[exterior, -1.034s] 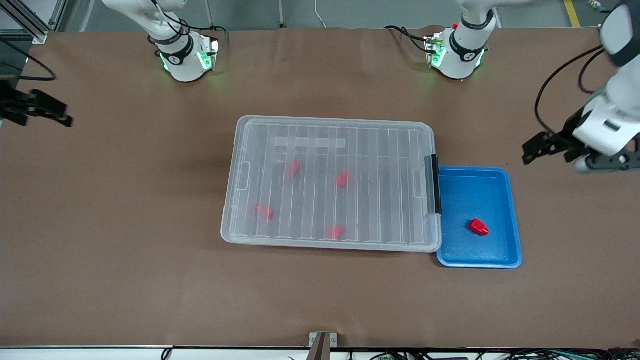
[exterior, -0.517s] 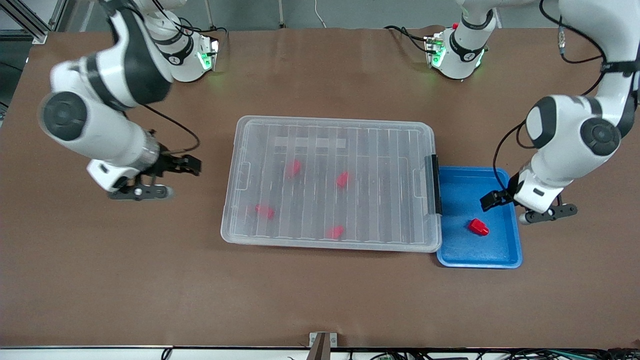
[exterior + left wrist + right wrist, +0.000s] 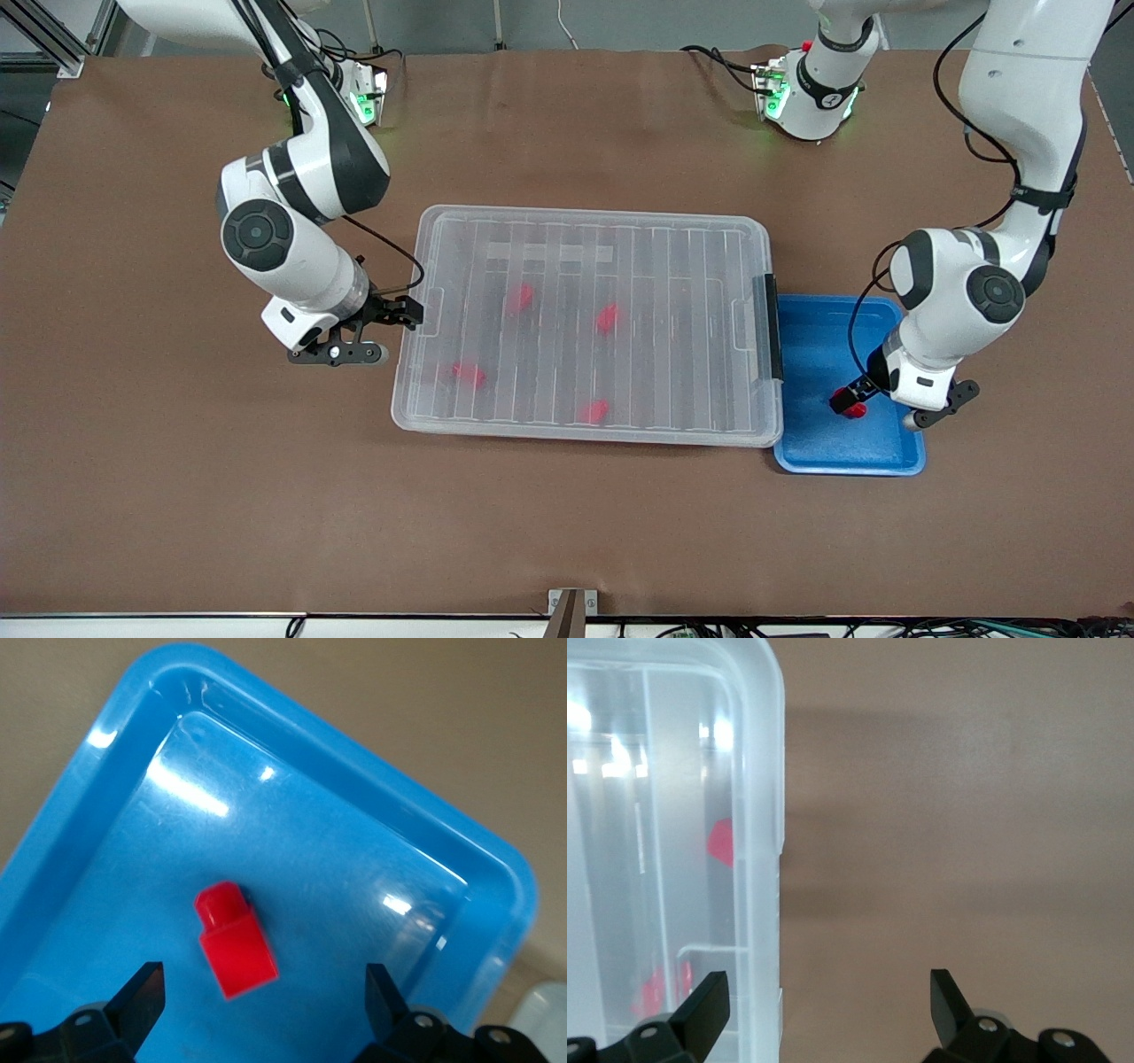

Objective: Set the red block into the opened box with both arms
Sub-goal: 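Grasp the red block with the left gripper while the right gripper grips the lid, then slide the clear lid open with the right gripper while the left gripper lifts the block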

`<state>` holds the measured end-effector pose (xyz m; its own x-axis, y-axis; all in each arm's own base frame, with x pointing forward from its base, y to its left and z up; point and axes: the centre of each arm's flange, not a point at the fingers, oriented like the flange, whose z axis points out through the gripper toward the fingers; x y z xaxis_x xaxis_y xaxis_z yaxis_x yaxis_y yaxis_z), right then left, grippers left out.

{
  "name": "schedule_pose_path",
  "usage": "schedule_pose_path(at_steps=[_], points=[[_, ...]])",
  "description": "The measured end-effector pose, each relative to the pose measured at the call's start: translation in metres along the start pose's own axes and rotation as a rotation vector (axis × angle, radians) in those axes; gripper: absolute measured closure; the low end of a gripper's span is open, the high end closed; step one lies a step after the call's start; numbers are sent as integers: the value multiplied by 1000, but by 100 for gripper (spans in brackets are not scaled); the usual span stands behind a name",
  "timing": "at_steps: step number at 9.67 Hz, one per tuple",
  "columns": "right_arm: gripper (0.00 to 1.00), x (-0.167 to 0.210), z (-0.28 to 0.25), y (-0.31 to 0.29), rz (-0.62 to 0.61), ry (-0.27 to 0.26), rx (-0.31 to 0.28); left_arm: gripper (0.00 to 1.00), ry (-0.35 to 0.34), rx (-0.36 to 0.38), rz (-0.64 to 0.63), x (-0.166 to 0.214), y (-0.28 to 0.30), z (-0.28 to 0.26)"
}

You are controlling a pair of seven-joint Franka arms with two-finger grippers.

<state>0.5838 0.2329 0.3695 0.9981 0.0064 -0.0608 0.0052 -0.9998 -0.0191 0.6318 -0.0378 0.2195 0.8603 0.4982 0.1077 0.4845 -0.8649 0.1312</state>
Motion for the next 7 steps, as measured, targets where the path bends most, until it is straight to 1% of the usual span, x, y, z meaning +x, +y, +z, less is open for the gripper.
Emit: schedule_pose_path(at_steps=[1, 3, 5, 6, 7], points=[[0, 1, 9, 0, 0, 12, 5, 0, -7, 7, -17, 1, -7, 14], [0, -2, 24, 1, -2, 14, 4, 0, -14, 14, -47, 2, -12, 21], [0, -2, 24, 2, -15, 21, -13, 5, -19, 17, -57, 1, -13, 24], [0, -1, 24, 4, -18, 25, -23, 12, -23, 19, -59, 0, -13, 26], [0, 1, 24, 9, -15, 28, -30, 26, -27, 22, -59, -1, -14, 29]])
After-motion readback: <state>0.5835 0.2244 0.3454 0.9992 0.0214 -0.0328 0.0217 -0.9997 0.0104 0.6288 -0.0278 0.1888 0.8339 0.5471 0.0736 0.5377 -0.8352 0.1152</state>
